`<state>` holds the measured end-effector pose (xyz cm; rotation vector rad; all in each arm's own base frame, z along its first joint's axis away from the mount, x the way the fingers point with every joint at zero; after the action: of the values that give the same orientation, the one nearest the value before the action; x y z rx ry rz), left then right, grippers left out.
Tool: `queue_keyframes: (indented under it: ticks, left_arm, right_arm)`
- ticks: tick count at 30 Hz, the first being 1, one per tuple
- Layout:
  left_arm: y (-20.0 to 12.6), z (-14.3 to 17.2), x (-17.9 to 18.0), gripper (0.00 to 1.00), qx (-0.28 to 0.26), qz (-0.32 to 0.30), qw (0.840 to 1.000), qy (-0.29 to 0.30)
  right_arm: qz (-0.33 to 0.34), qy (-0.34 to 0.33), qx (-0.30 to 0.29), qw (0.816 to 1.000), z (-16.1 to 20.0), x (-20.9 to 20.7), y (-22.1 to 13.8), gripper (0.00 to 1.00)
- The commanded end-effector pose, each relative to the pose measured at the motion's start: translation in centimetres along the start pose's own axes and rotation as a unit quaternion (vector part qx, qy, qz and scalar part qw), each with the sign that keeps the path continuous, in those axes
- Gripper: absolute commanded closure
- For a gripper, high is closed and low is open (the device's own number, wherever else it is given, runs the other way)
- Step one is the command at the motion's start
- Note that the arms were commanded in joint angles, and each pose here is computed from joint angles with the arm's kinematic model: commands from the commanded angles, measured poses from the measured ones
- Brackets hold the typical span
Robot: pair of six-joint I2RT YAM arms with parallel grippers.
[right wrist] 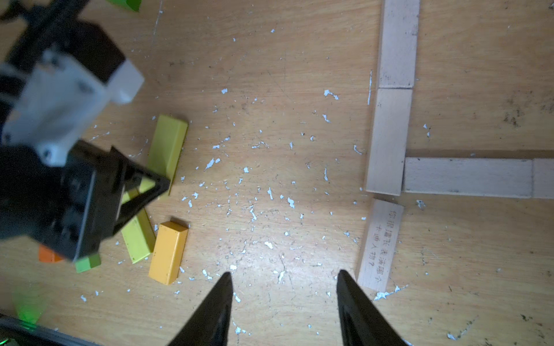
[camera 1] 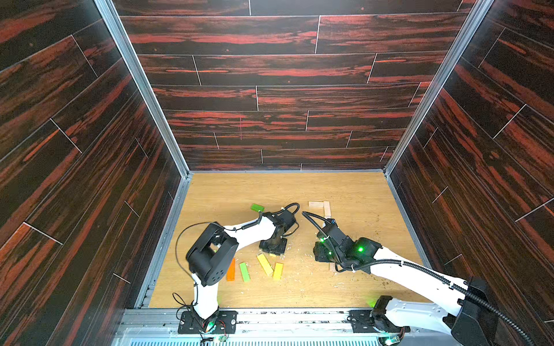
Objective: Assemble a giraffe with building blocks
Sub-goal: Move the building block to the center of the board.
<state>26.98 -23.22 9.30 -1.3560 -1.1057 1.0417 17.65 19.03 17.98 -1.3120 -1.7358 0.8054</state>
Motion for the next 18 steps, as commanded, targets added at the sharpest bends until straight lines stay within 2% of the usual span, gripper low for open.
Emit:
queue_keyframes:
  ticks: [1, 10, 18]
  left_arm:
    - [-0.5, -1.8, 1.9, 0.87, -0.003, -0.027, 1.000, -0.008]
    - [-0.7, -6.2, 4.8, 0.87, 0.009, 0.006, 1.000, -0.016]
    - [-0.3, -8.5, 5.9, 0.85, 0.032, 0.034, 0.999, -0.003]
  right_arm:
    - [0.010, 0.004, 0.009, 1.000, 0.3, -0.4, 0.5, 0.43]
    - [0.011, 0.003, 0.014, 1.000, 0.2, -0.4, 0.8, 0.43]
    - [0.010, 0.000, 0.019, 1.000, -0.1, -0.1, 1.2, 0.43]
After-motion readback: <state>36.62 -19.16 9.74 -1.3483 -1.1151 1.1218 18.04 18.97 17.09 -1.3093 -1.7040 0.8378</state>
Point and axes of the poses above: each gripper's point midway between its finger pads, its own y axis out along the fingers, its own x axis along the line the jaws close on, z = x × y, the point moved 7 cm from there along -y, back along the fingers, and after that the axes turned 2 degrees about -y, right-handed, at the moved point
